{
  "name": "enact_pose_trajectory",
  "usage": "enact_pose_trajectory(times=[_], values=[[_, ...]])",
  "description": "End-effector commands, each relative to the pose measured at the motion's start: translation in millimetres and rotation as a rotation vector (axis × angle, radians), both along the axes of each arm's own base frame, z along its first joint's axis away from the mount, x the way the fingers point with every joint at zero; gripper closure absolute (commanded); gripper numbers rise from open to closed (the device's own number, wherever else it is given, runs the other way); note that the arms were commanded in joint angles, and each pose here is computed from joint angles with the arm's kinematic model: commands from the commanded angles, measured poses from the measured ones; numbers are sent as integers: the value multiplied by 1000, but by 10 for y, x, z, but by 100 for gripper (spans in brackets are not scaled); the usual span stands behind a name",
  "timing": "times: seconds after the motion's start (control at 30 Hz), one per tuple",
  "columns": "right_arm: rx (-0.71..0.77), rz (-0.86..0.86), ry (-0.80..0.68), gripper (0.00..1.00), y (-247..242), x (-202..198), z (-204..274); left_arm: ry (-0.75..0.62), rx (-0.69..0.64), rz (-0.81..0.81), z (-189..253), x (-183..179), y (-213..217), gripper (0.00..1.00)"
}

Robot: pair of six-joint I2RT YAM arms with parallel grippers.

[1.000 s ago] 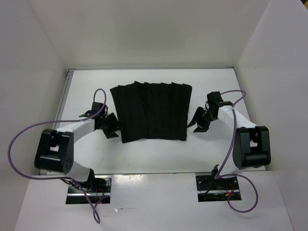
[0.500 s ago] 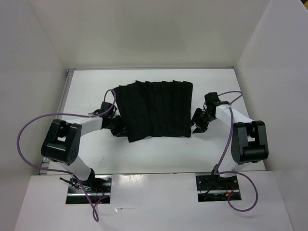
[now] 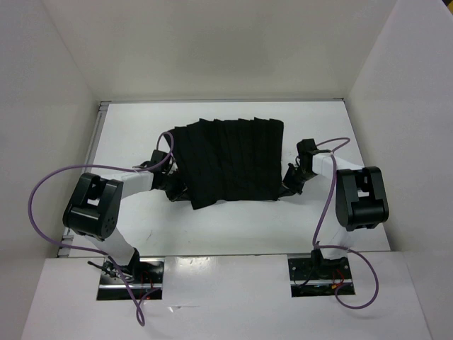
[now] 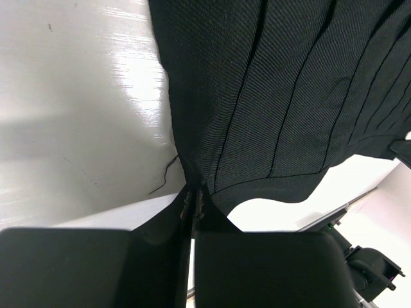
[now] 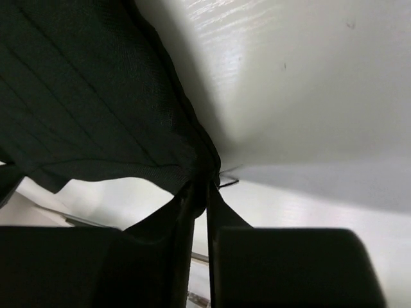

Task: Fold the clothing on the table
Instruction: Fold the skirt

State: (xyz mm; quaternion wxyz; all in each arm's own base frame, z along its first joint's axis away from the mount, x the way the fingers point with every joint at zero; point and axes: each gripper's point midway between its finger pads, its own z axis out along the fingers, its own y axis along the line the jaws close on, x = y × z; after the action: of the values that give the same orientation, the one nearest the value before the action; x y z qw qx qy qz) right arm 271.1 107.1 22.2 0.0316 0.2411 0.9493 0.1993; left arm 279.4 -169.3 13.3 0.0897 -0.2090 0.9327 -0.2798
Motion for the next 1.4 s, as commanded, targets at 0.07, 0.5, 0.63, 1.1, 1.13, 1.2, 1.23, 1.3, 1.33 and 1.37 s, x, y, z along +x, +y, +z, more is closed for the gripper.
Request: enact_pose_trajectory(times=[0.07, 0.5, 0.63, 1.1, 1.13, 1.2, 1.23, 1.3, 1.33, 1.37], values=[[0, 21, 12, 87, 63, 7, -132, 62, 87, -23, -254, -146, 86, 100], [-154, 15, 10, 64, -131, -26, -56, 67, 115, -13, -215, -180, 139, 100], [-192, 30, 15, 72, -104, -13, -224, 52, 114, -21, -212, -158, 136, 100], [-158, 41, -488, 100, 96, 1165, 1331, -368, 42, -2, 1141, 1277, 212, 100], [-150, 47, -475, 100, 108, 1132, 1290, -367, 32, -8, 1149, 1267, 194, 100], [-128, 59, -445, 100, 162, 953, 1207, -332, 4, -29, 1062, 1108, 159, 100], [-119, 74, -432, 100, 202, 865, 1166, -356, -17, -30, 1131, 1056, 141, 100], [-83, 104, -375, 100, 282, 518, 1054, -320, -53, -29, 1064, 749, 129, 100], [-69, 110, -356, 100, 317, 386, 1038, -314, -68, -40, 1071, 629, 84, 100], [-63, 131, -319, 100, 337, 189, 946, -295, -80, -34, 1077, 506, 86, 100]])
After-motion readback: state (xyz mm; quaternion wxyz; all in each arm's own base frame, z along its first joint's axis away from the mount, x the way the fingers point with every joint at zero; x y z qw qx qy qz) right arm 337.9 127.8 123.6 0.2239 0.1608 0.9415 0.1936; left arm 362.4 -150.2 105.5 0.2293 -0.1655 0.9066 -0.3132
